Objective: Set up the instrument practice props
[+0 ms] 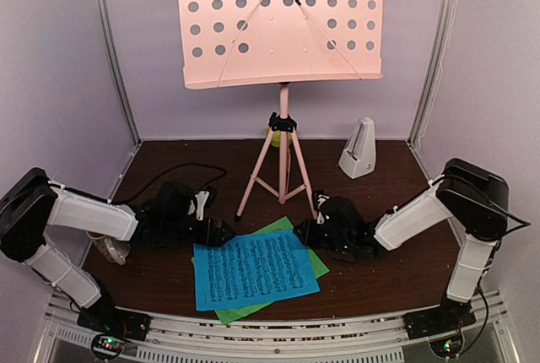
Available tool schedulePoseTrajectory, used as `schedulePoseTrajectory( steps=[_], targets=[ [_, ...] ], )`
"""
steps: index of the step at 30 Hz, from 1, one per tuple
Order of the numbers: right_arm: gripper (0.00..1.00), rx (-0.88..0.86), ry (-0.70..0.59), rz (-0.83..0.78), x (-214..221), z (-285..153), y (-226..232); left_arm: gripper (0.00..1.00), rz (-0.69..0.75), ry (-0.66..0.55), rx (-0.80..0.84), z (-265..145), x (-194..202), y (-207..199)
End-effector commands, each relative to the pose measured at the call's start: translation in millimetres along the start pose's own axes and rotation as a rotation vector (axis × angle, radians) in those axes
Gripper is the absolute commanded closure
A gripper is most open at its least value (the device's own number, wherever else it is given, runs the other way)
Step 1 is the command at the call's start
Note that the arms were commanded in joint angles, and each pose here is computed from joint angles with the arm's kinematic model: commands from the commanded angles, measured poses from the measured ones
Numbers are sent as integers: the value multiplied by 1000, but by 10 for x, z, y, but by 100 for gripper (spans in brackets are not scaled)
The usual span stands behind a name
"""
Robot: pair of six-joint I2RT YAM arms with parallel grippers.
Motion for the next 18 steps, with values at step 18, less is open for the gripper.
schedulePoseTrajectory(
  steps=[18],
  targets=[
    [100, -73, -31, 22, 123, -218, -54, 24, -133, -99, -11, -320, 51, 18]
  ],
)
Point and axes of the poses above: each gripper's point midway between its finger pads, its own z axis out along the fingers, its own y axis along the line the jaws close on, x = y × z, the point moved 10 cm from there along -z, back along the fingers, and after that the axes turned 9 degrees about -z, right-handed, at the moved point
